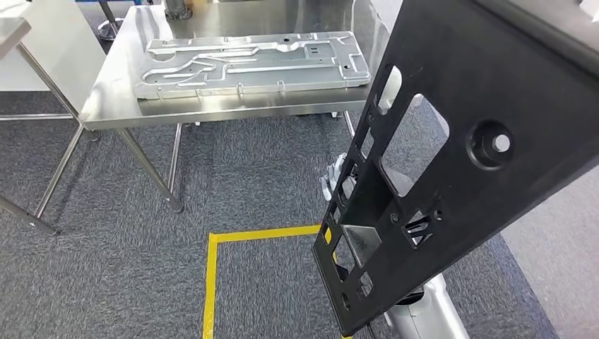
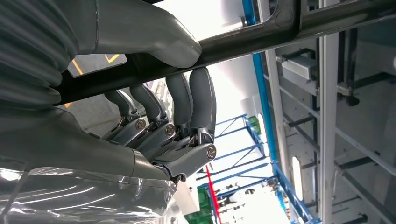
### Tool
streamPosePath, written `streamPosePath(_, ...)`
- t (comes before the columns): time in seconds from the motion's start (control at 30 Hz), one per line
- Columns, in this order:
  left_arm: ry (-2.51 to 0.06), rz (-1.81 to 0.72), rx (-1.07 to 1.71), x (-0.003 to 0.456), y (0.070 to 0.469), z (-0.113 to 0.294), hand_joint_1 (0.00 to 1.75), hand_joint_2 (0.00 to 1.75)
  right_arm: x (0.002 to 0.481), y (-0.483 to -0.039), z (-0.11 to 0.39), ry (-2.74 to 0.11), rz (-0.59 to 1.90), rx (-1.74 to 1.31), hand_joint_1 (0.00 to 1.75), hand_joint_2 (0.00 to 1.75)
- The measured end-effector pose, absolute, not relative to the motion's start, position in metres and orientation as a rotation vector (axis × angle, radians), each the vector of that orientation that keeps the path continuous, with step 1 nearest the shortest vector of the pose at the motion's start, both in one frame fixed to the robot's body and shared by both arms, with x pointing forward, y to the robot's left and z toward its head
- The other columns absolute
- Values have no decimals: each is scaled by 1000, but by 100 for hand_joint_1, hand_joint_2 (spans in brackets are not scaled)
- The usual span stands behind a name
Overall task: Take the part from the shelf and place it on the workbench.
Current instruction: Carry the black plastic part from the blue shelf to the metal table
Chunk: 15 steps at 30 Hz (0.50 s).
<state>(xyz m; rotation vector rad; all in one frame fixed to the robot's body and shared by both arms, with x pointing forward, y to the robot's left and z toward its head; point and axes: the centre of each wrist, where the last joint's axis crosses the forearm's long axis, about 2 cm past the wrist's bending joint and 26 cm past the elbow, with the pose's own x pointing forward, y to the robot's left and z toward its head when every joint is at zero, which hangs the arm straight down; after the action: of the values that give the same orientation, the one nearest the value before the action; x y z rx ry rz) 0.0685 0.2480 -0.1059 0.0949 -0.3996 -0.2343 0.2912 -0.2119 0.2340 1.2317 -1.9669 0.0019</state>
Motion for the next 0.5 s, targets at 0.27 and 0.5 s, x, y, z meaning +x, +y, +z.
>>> streamPosePath(0.27,-408,-235,96,70,248,-106,0,175,291,-212,233,-1967,-4,1234,164,175)
streamPosePath(0.5,-401,-241,95,68,249,-106,0,175,288,-213,228,-1962,-28,1225,164,175)
